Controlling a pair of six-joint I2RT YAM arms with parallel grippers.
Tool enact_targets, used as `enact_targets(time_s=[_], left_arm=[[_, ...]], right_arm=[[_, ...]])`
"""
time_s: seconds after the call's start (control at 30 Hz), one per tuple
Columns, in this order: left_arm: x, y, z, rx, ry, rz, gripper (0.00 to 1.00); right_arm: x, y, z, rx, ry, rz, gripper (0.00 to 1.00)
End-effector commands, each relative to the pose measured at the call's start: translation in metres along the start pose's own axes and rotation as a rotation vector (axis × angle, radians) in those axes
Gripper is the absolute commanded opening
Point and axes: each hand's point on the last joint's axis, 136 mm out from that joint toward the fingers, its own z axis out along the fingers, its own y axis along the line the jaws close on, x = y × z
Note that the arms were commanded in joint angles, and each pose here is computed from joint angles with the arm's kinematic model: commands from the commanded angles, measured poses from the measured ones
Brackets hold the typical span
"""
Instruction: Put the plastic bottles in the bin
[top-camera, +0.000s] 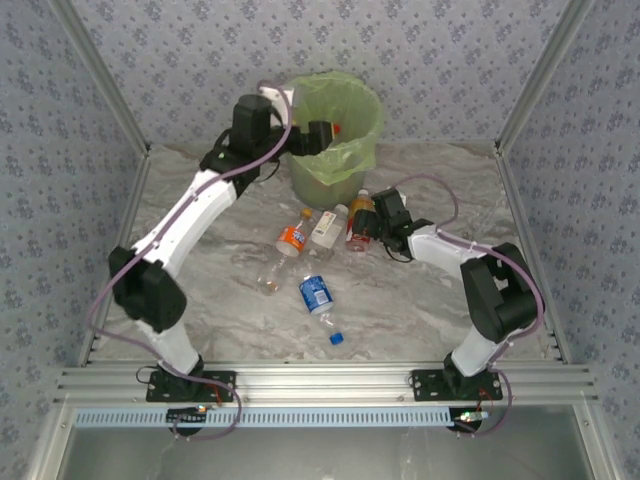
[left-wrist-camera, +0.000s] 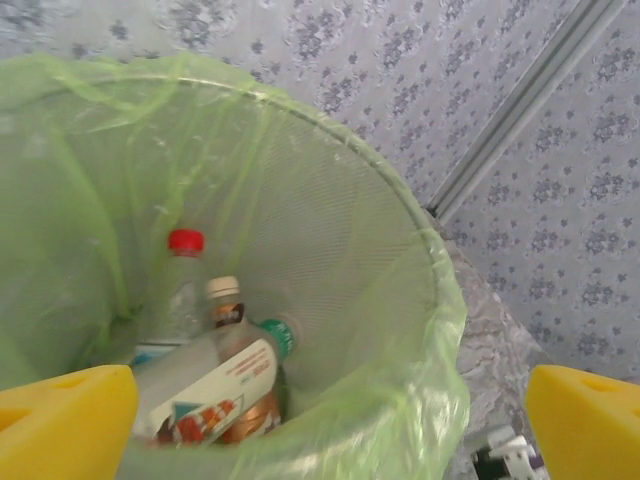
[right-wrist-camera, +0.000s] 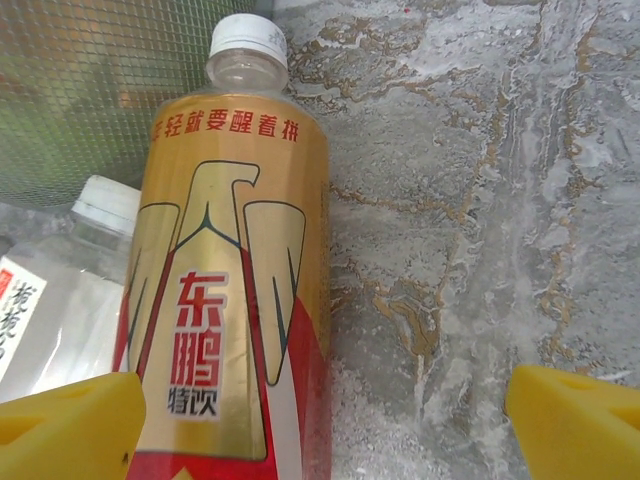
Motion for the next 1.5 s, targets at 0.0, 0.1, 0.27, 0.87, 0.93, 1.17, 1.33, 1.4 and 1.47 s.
enact_targets(time_s=[0.0,0.1,0.27,0.87,0.93,1.17,1.33,1.4,1.47], left_arm=[[-0.052,-0.005,-0.044,-0.012,-0.266,0.017,0.99],[-0.041,0.009,-0.061,-0.070,-0.273,-0.004,0.99],[-0.017,0.040,-0.083,-0.175,-0.255,-0.087,0.99],[0.030,0.114,-0.117,-0.375,-0.214,-0.202,0.99],[0.033,0.117,-0.117,-0.383,-0.209,-0.206,0.99],[0.043,0.134,-0.126,-0.447,-0.193,-0.220,0.99],[0.052,0.146,-0.142,-0.495,-0.203,-0.248,0.99],[0.056,0.151,-0.148,-0.511,-0.206,-0.262,0.99],[0.060,0.156,-0.155,-0.531,-0.213,-0.284,0.99]], right_arm=[[-0.012,0.005,0.005,0.040,-0.040,0.039,0.95],[-0.009,0.019,0.014,0.002,-0.004,0.019,0.95],[-0.004,0.018,0.022,0.089,0.008,-0.020,0.94],[0.051,-0.016,-0.007,0.139,0.194,-0.130,0.73],[0.054,-0.018,-0.012,0.145,0.204,-0.140,0.73],[0.040,-0.018,-0.002,0.130,0.219,-0.124,0.83],[0.029,-0.015,0.017,0.167,0.269,-0.174,0.85],[0.027,-0.018,0.025,0.180,0.287,-0.165,0.85],[0.025,-0.021,0.032,0.185,0.297,-0.157,0.85]])
